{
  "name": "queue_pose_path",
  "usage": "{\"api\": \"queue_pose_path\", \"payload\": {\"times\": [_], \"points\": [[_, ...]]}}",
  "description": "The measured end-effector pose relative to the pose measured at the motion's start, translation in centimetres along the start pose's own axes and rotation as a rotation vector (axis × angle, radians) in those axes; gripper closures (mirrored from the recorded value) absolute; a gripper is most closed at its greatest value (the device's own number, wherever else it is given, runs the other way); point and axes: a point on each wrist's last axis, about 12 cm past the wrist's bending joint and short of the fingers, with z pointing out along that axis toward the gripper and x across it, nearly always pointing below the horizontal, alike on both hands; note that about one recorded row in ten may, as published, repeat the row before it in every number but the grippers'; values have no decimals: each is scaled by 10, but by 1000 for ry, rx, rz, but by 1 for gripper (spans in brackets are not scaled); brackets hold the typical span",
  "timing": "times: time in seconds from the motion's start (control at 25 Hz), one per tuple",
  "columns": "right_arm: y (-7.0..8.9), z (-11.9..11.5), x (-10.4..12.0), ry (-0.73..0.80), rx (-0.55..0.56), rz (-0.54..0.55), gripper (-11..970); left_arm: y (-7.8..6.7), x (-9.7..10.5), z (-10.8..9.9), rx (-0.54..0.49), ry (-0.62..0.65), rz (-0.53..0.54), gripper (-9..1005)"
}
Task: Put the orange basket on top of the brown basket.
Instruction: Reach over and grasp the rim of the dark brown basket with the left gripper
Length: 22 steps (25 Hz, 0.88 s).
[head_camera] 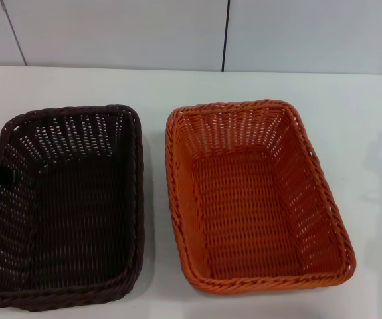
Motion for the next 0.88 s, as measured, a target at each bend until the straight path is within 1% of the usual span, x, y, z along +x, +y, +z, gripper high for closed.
{"api": "queue_pose_path", "payload": {"times": [0.16, 0.2, 0.4, 0.6, 0.8, 0.84, 0.88], "points": [[0, 0, 0, -1, 0, 0, 508, 1, 1, 2, 2, 5, -1, 348], [0, 0, 0, -1, 0, 0, 508, 1, 3, 6, 9, 17, -6, 349], [0, 0, 0, -3, -1, 0, 507, 1, 4, 10, 14, 26, -8, 352], [0, 0, -1, -6, 1, 2, 507, -3, 5, 16, 22, 54, 22, 354], [0, 0, -1, -7, 0, 2, 507, -5, 4, 15, 22, 56, 40, 357], [0, 0, -1, -7, 0, 2, 507, -7, 4, 15, 21, 56, 56, 571], [0, 0, -1, -7, 0, 2, 507, -7, 4, 15, 21, 56, 56, 610]]}}
